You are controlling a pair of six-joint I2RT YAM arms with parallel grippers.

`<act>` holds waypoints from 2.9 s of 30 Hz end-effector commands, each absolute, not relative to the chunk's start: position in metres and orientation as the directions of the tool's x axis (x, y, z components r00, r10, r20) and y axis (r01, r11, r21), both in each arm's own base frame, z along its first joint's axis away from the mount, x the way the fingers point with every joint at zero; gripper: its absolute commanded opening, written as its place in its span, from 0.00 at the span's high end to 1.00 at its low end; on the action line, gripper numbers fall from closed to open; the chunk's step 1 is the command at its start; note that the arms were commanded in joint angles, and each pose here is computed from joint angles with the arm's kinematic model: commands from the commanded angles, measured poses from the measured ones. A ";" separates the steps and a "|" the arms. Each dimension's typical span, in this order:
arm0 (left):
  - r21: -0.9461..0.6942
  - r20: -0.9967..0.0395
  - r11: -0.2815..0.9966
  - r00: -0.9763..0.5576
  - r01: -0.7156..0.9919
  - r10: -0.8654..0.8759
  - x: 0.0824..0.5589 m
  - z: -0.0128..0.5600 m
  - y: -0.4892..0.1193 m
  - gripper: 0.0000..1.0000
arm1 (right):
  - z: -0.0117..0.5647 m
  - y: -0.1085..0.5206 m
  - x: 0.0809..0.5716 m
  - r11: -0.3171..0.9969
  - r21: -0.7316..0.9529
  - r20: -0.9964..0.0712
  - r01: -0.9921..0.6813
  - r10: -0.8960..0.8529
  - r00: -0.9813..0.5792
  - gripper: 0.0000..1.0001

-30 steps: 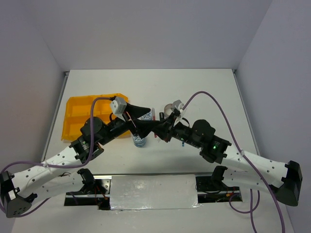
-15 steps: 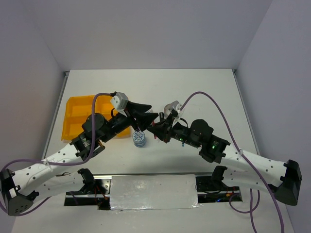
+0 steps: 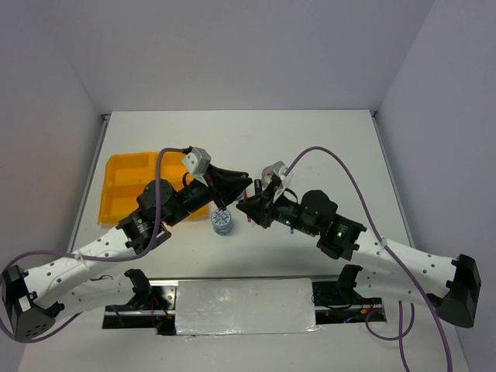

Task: Sort the stationery into containers
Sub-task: Close the pen cap on the pen.

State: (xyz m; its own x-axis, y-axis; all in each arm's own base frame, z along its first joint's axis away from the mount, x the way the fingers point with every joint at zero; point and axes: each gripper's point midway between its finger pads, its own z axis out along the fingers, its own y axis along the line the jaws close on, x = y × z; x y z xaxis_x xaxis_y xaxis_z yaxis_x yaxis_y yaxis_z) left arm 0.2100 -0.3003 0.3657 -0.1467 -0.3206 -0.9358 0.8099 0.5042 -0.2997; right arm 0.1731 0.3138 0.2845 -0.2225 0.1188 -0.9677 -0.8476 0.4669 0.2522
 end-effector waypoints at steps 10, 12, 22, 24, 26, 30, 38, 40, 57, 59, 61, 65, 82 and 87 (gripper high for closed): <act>-0.333 -0.929 0.464 -0.201 0.820 -0.311 0.206 0.337 -0.310 1.00 | 0.383 0.308 0.179 0.464 0.230 -0.950 -0.855 0.299 -0.093 1.00; -0.351 -0.924 0.464 -0.220 0.813 -0.313 0.205 0.325 -0.310 1.00 | 0.404 0.307 0.178 0.444 0.251 -0.922 -0.860 0.380 -0.073 1.00; -0.412 -0.901 0.453 -0.280 0.791 -0.331 0.203 0.302 -0.314 1.00 | 0.455 0.297 0.177 0.406 0.249 -0.815 -0.879 0.578 0.036 1.00; -0.406 -0.907 0.458 -0.287 0.791 -0.310 0.203 0.296 -0.318 1.00 | 0.467 0.298 0.175 0.403 0.219 -0.820 -0.889 0.569 0.057 1.00; -0.407 -0.910 0.479 -0.299 0.778 -0.288 0.205 0.289 -0.318 1.00 | 0.481 0.296 0.175 0.419 0.188 -0.820 -0.888 0.564 0.093 1.00; -0.409 -0.912 0.497 -0.331 0.765 -0.240 0.202 0.268 -0.321 1.00 | 0.493 0.293 0.173 0.450 0.124 -0.849 -0.884 0.509 0.140 1.00; -0.414 -0.907 0.463 -0.400 0.784 -0.132 0.173 0.209 -0.340 1.00 | 0.558 0.250 0.161 0.486 0.121 -0.782 -0.866 0.584 0.218 1.00; -0.408 -0.908 0.484 -0.400 0.774 -0.124 0.174 0.200 -0.341 1.00 | 0.561 0.244 0.162 0.497 0.145 -0.776 -0.856 0.594 0.214 1.00; -0.327 -0.945 0.637 -0.250 0.698 -0.212 0.202 0.314 -0.309 0.85 | 0.396 0.304 0.177 0.445 0.162 -0.943 -0.881 0.332 -0.006 1.00; -0.323 -0.946 0.620 -0.223 0.715 -0.236 0.200 0.334 -0.309 0.72 | 0.388 0.306 0.177 0.445 0.171 -0.949 -0.879 0.314 -0.025 1.00; -0.323 -0.944 0.610 -0.204 0.724 -0.259 0.199 0.348 -0.308 0.51 | 0.381 0.309 0.179 0.443 0.178 -0.953 -0.879 0.302 -0.040 1.00; -0.312 -0.944 0.607 -0.165 0.731 -0.287 0.200 0.368 -0.305 0.41 | 0.369 0.314 0.181 0.444 0.192 -0.958 -0.875 0.280 -0.069 1.00; -0.265 -0.932 0.629 -0.026 0.731 -0.362 0.197 0.419 -0.277 0.18 | 0.338 0.327 0.182 0.428 0.247 -0.960 -0.869 0.227 -0.161 1.00; -0.261 -0.929 0.654 0.000 0.710 -0.370 0.204 0.426 -0.270 0.23 | 0.332 0.330 0.180 0.414 0.252 -0.962 -0.875 0.209 -0.178 1.00</act>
